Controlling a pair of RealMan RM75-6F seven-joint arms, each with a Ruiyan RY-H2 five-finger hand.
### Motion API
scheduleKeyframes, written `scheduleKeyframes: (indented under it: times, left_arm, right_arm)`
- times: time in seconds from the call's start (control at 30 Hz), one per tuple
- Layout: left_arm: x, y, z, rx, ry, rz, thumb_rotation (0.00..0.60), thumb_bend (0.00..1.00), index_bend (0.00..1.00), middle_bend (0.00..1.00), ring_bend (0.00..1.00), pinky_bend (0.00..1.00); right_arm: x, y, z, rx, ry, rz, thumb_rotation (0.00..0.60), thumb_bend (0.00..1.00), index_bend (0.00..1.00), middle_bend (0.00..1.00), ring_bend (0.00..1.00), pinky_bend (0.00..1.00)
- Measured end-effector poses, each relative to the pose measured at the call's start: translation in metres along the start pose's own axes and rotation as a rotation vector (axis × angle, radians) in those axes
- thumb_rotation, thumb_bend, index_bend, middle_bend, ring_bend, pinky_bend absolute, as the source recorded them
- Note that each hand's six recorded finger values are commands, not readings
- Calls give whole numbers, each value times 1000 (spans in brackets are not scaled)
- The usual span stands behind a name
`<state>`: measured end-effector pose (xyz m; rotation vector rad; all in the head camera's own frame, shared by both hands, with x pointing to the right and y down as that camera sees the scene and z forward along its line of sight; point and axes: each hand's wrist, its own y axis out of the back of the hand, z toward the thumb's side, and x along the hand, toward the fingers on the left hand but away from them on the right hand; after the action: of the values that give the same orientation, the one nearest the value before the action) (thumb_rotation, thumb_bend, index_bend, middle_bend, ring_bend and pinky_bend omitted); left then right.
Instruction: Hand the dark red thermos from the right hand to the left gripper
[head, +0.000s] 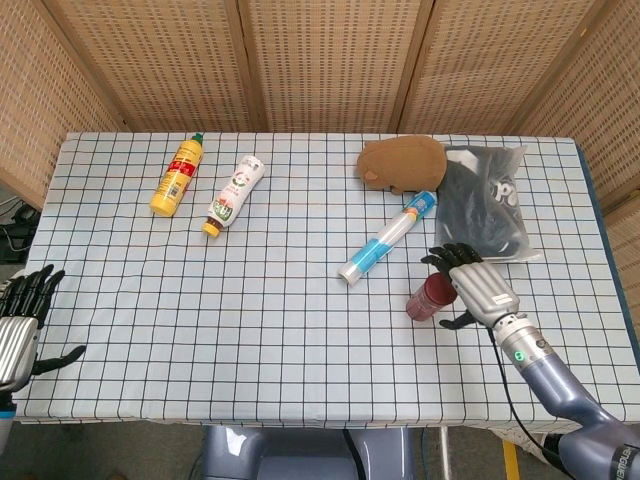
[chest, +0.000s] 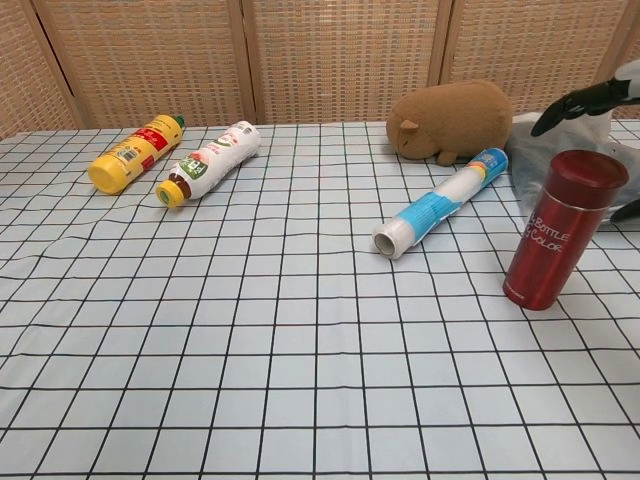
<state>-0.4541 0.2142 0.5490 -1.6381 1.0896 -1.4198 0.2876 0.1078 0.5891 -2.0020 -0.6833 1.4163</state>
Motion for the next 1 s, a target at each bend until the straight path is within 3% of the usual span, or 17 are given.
scheduleKeyframes:
  times: [0.17, 0.33, 0.57, 0.77, 1.0]
  left_arm:
    - [1, -1, 0, 2, 1, -4, 600, 0, 0, 0, 0, 0]
    - [2, -1, -1, 4, 4, -5, 600, 0, 0, 0, 0, 0]
    - [4, -3, 0, 11, 3, -8, 600, 0, 0, 0, 0, 0]
    - [4, -3, 0, 13, 3, -7, 600, 0, 0, 0, 0, 0]
    - [5, -4, -1, 13, 3, -11, 600, 0, 0, 0, 0, 0]
  right_arm:
    - [-13, -7, -3, 18, -48, 44, 600, 248, 262, 245, 178, 153]
    - [-23, -13, 0, 20, -59, 66, 600, 290, 330, 323, 285, 364]
    - [-29, -18, 6, -3, -50, 82, 600, 364, 422, 409, 381, 508]
    - [-34, -16, 6, -19, -55, 56, 600, 585, 581, 527, 504, 653]
    - [-33, -13, 7, -24, -55, 48, 600, 709, 609, 554, 534, 698]
